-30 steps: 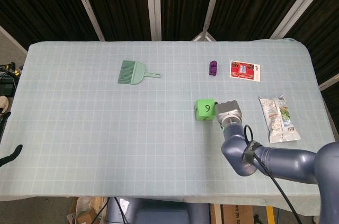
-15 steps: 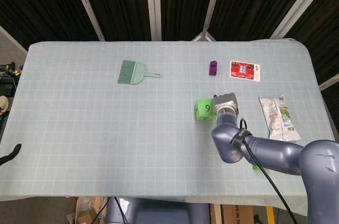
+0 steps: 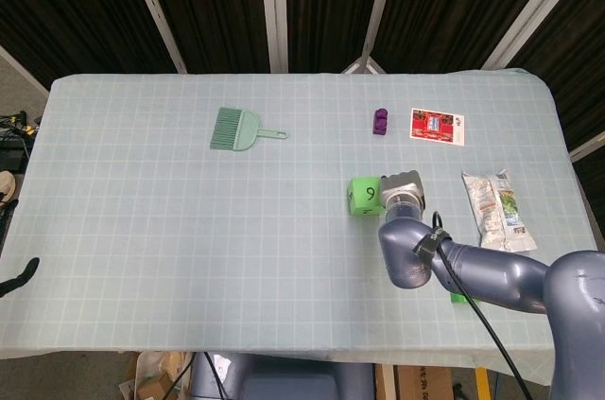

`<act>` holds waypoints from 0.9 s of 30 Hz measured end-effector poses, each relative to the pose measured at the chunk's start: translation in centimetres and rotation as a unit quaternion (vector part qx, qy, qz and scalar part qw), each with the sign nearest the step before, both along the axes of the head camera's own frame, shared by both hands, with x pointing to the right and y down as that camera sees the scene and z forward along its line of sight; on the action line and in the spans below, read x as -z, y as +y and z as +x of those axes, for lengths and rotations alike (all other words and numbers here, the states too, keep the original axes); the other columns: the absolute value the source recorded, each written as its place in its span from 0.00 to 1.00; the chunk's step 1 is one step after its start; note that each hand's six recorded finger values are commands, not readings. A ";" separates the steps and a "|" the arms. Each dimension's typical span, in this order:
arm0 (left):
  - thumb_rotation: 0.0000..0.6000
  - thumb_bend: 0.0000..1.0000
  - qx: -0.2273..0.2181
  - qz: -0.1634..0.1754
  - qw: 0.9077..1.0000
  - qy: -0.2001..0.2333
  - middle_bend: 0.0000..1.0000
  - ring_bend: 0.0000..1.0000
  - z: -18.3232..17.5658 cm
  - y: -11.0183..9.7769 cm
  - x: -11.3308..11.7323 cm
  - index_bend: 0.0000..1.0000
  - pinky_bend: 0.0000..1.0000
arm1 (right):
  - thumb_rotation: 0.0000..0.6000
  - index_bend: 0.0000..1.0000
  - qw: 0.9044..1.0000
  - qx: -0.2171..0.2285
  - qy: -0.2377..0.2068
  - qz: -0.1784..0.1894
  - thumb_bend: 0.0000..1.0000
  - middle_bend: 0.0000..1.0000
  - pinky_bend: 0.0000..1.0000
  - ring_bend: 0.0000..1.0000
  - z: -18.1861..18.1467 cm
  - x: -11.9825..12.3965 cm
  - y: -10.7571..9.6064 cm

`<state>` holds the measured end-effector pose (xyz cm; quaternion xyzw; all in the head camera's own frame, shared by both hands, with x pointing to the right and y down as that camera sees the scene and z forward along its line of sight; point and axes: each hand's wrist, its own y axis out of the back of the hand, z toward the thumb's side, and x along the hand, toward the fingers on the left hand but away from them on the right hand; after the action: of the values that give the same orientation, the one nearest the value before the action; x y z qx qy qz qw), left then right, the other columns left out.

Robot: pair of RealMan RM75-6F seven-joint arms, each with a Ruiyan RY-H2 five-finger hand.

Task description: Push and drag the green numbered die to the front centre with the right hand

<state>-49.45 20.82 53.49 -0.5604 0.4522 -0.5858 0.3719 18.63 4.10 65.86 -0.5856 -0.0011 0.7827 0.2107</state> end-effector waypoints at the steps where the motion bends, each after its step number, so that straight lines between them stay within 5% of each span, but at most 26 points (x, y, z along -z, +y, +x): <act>1: 1.00 0.34 0.000 0.000 1.000 0.000 0.00 0.00 0.0 0.0 0.0 0.10 0.08 | 1.00 0.04 1.000 0.000 0.001 0.001 0.86 0.82 0.69 0.84 0.0 0.0 0.0; 27: 1.00 0.34 0.000 -0.001 1.000 -0.002 0.00 0.00 0.0 0.0 0.0 0.10 0.08 | 1.00 0.05 0.999 0.019 -0.046 0.002 0.86 0.82 0.69 0.84 -1.9 -0.3 -0.4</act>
<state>-49.45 20.82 53.53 -0.5597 0.4510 -0.5875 0.3717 16.75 3.71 66.15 -0.6203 -0.0012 0.7509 0.2265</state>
